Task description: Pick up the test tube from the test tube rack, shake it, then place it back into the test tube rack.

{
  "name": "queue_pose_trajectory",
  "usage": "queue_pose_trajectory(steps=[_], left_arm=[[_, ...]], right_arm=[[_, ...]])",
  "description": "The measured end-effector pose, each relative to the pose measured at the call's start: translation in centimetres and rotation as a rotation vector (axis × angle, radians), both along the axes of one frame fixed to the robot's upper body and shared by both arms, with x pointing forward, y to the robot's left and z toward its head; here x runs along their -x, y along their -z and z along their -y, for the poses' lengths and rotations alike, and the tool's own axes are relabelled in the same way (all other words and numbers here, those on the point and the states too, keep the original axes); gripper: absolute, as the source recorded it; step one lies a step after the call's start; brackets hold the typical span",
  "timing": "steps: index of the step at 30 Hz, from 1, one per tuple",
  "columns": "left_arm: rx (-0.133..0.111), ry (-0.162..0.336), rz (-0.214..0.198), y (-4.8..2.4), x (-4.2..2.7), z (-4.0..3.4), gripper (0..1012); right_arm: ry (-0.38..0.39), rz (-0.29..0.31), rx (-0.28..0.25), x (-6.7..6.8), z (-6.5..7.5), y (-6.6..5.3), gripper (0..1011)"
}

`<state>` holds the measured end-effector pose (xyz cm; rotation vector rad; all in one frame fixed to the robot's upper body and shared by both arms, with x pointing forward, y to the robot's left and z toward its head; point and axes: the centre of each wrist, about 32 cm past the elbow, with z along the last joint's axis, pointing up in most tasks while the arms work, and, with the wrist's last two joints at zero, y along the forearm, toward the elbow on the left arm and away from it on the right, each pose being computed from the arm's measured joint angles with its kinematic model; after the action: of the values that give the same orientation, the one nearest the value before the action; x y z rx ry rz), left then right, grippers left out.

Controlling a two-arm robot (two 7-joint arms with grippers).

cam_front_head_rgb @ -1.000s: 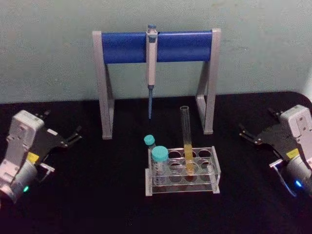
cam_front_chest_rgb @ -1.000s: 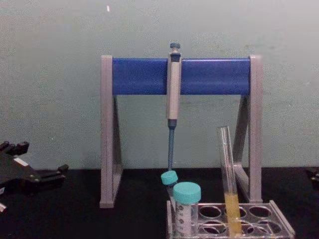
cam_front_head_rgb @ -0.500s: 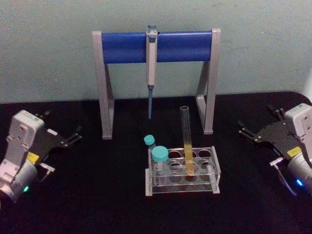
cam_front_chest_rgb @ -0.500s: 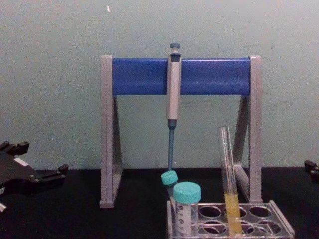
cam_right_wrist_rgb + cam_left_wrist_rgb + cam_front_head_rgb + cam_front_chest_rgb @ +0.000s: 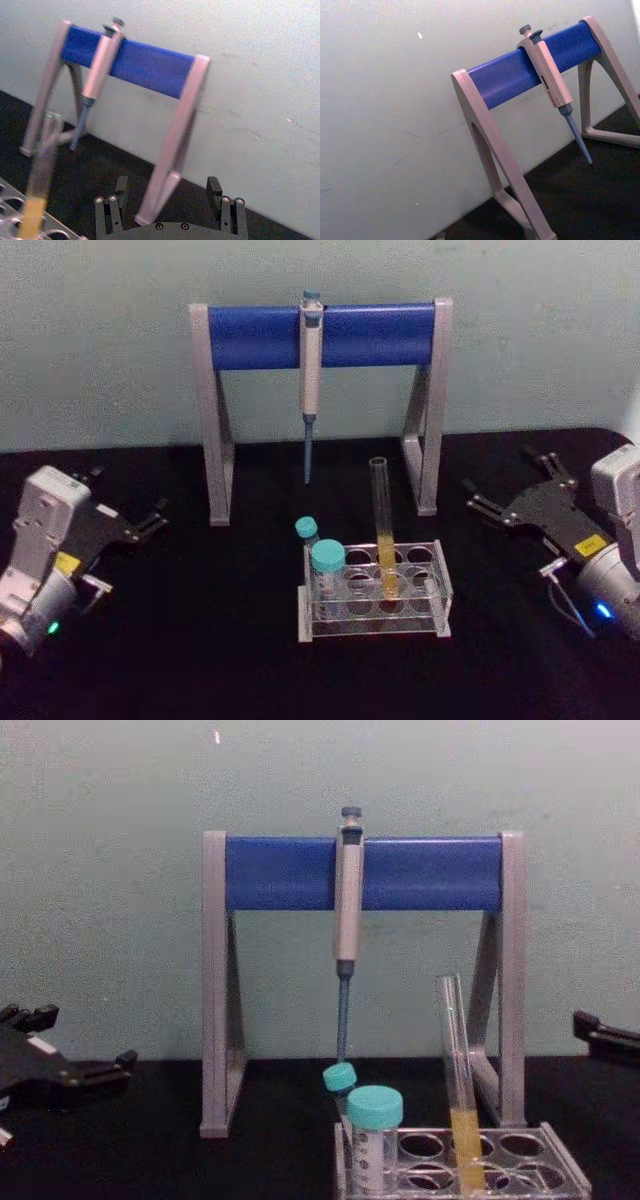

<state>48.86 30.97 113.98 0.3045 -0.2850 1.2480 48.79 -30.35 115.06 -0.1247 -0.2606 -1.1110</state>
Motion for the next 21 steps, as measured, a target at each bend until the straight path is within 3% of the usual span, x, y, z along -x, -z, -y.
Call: queue_pose_trajectory(steps=[14,21], left_arm=[[0.000,0.000,0.000,0.00,0.00,0.00,1001],[0.000,0.000,0.000,0.00,0.00,0.00,1001]], right_arm=[[-0.207,-0.026,-0.080,-0.7,-2.0,-0.4,1000],[-0.266,-0.055,-0.097,-1.2,-2.7,-0.6,1000]])
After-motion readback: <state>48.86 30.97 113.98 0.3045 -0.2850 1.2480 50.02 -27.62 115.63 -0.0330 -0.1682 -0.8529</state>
